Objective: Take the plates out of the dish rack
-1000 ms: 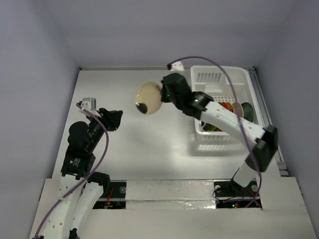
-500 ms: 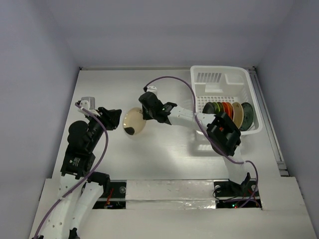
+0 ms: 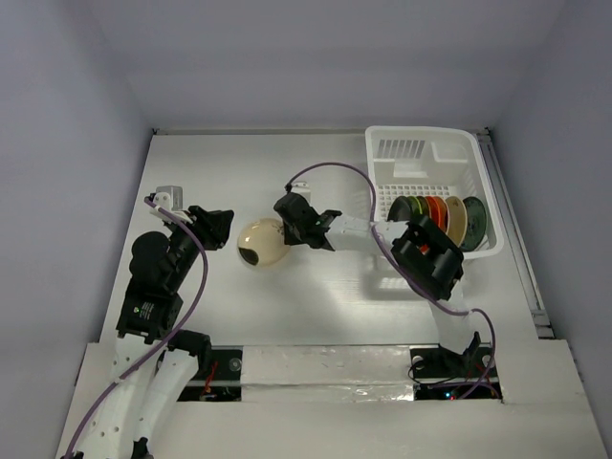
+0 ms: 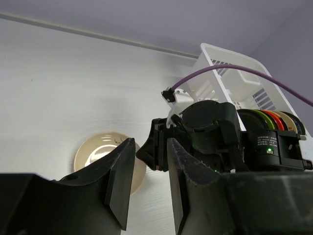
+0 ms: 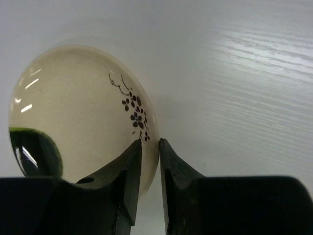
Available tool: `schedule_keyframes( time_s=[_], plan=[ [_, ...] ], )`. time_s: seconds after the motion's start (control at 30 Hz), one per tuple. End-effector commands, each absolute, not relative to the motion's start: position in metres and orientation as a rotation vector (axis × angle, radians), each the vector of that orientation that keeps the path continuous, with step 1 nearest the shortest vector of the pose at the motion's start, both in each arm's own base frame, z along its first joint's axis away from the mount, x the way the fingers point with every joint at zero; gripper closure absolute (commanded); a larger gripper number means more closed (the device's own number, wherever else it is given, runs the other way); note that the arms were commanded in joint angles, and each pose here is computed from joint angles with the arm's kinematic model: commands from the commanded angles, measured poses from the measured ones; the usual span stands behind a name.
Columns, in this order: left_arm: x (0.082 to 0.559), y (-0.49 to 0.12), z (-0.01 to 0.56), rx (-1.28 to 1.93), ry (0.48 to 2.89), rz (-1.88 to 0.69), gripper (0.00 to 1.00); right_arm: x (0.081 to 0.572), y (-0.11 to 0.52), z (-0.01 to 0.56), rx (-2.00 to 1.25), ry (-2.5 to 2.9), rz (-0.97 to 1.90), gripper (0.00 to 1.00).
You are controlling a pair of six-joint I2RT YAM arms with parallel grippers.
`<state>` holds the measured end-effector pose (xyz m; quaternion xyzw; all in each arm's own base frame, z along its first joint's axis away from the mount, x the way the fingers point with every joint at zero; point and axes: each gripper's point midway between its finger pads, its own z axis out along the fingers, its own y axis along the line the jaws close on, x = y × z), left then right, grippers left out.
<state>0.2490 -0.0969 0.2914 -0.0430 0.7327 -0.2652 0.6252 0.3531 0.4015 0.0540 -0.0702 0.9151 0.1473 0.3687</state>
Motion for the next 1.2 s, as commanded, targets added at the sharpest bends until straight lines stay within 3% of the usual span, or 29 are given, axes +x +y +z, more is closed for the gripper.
schedule_keyframes(
  time_s=[0.0, 0.13, 0.2, 0.4, 0.47, 0.57, 0.6, 0.67, 0.87, 0.97, 1.0, 1.1, 1.17],
  plan=[
    [0.248, -0.101, 0.316, -0.063, 1.611, -0.630, 0.70, 0.360, 0.401, 0.096, -0.156, 2.256, 0.414, 0.72],
    [0.248, -0.101, 0.316, -0.060, 1.611, -0.630, 0.70, 0.359, 0.398, 0.104, -0.152, 2.243, 0.413, 0.71],
    [0.248, -0.099, 0.317, -0.069, 1.607, -0.625, 0.70, 0.358, 0.396, 0.108, -0.153, 2.242, 0.414, 0.64],
    [0.248, -0.099, 0.317, -0.066, 1.607, -0.627, 0.70, 0.352, 0.385, 0.147, -0.178, 2.202, 0.426, 0.62],
    [0.248, -0.099, 0.317, -0.067, 1.607, -0.626, 0.70, 0.350, 0.376, 0.172, -0.171, 2.155, 0.429, 0.65],
    [0.248, -0.099, 0.317, -0.065, 1.605, -0.624, 0.70, 0.343, 0.343, 0.218, -0.164, 2.074, 0.369, 0.83],
    [0.247, -0.099, 0.318, -0.061, 1.599, -0.624, 0.70, 0.343, 0.329, 0.228, -0.138, 2.053, 0.318, 0.93],
    [0.246, -0.099, 0.319, -0.059, 1.598, -0.625, 0.70, 0.335, 0.298, 0.250, -0.108, 2.028, 0.267, 1.00],
    [0.246, -0.098, 0.321, -0.059, 1.590, -0.624, 0.70, 0.322, 0.177, 0.259, 0.105, 2.035, 0.101, 1.00],
    [0.245, -0.100, 0.321, -0.052, 1.589, -0.630, 0.70, 0.310, 0.144, 0.252, 0.144, 2.079, 0.060, 0.87],
    [0.245, -0.100, 0.321, -0.051, 1.591, -0.631, 0.70, 0.308, 0.129, 0.251, 0.171, 2.084, 0.040, 0.73],
    [0.245, -0.100, 0.321, -0.050, 1.588, -0.633, 0.70, 0.303, 0.110, 0.236, 0.164, 2.160, -0.007, 0.50],
    [0.245, -0.099, 0.321, -0.052, 1.586, -0.631, 0.70, 0.302, 0.115, 0.220, 0.100, 2.232, -0.003, 0.49]
  ],
)
